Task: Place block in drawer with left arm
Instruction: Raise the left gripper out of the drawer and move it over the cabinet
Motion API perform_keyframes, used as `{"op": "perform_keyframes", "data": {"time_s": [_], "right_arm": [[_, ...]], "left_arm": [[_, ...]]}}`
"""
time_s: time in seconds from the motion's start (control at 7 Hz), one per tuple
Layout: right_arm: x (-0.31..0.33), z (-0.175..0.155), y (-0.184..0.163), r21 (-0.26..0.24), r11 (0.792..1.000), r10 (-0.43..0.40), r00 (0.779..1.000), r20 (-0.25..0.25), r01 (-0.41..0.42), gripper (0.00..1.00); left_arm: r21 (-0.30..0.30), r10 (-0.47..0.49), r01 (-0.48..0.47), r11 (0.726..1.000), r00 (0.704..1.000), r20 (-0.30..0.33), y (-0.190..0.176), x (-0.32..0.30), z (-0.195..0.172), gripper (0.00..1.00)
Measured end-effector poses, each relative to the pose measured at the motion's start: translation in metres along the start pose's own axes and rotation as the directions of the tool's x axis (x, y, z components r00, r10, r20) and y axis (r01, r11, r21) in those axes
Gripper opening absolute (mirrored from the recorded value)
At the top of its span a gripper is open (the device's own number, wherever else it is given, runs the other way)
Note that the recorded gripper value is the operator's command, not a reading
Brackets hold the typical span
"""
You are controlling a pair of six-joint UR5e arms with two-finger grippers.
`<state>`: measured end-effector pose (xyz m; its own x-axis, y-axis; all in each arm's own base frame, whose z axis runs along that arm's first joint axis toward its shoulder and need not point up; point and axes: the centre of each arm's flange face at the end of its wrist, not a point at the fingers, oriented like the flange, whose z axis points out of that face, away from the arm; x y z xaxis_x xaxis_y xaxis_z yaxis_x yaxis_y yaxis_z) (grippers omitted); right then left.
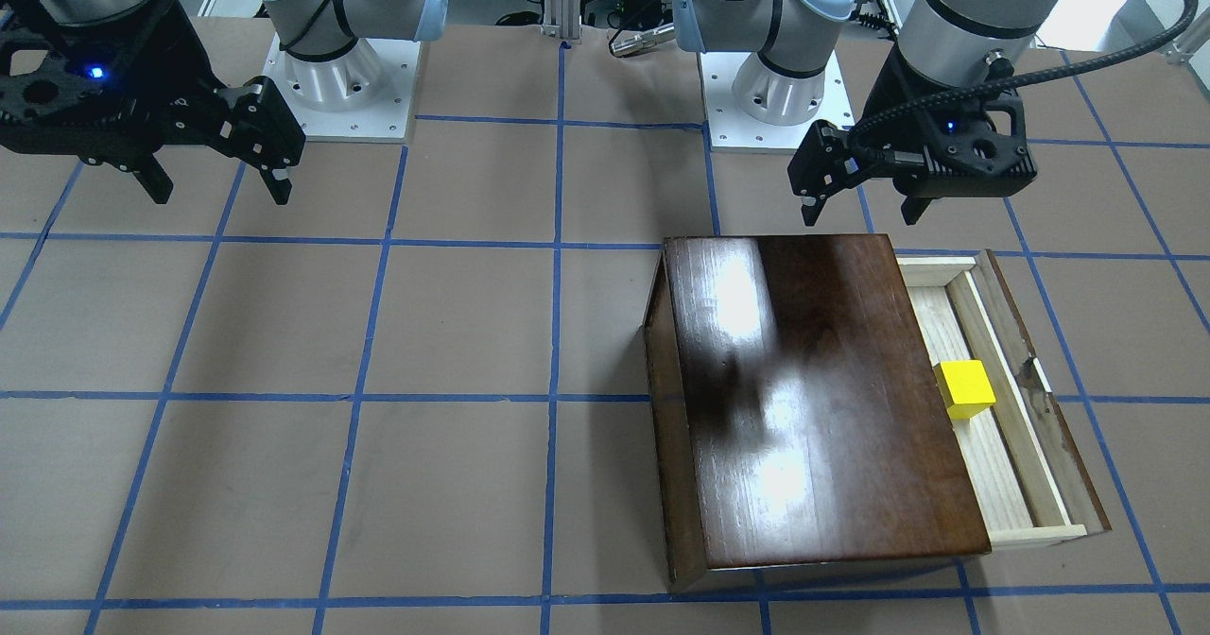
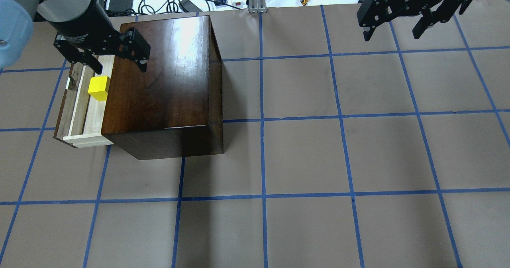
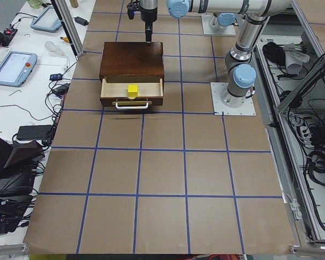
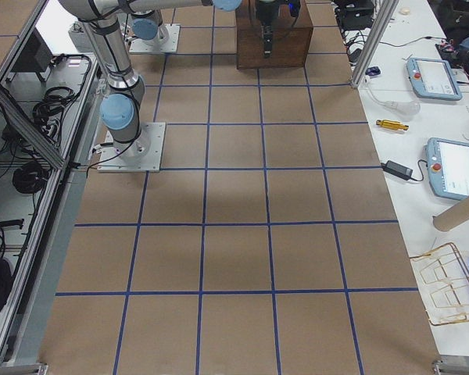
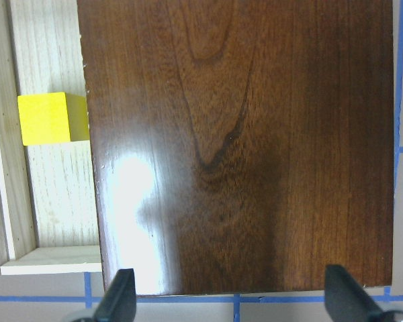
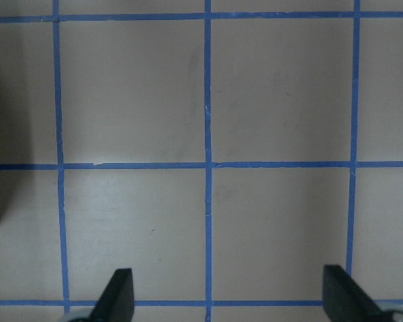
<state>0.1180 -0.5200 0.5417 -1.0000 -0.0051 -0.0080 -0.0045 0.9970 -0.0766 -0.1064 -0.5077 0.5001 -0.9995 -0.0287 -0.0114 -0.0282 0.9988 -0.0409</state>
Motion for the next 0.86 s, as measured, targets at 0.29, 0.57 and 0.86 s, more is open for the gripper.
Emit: {"op": "perform_keyframes", "data": {"time_s": [0.29,0.57,0.86], "right_arm": [[0.0003,0.0003,-0.0002,-0.001,1.0,0.001,1.0,0.0,-0.001,1.0],[0.0005,0.0003,-0.0003,-0.001,1.0,0.001,1.0,-0.001,-0.001,1.0],[0.0006,0.0001,-0.0002,0.0,1.0,0.001,1.0,-0.001,-0.001,1.0]], "left_arm": [[-0.001,-0.002,0.002,1.0,1.0,0.001,-0.0009,0.001,0.0007,1.0],[-0.001,-0.011,0.011,1.0,1.0,0.0,-0.0021,0.0022,0.0014,1.0],[0.0,-0.026,0.026,1.0,1.0,-0.001,-0.0023,0.0027,0.0014,1.0]]}}
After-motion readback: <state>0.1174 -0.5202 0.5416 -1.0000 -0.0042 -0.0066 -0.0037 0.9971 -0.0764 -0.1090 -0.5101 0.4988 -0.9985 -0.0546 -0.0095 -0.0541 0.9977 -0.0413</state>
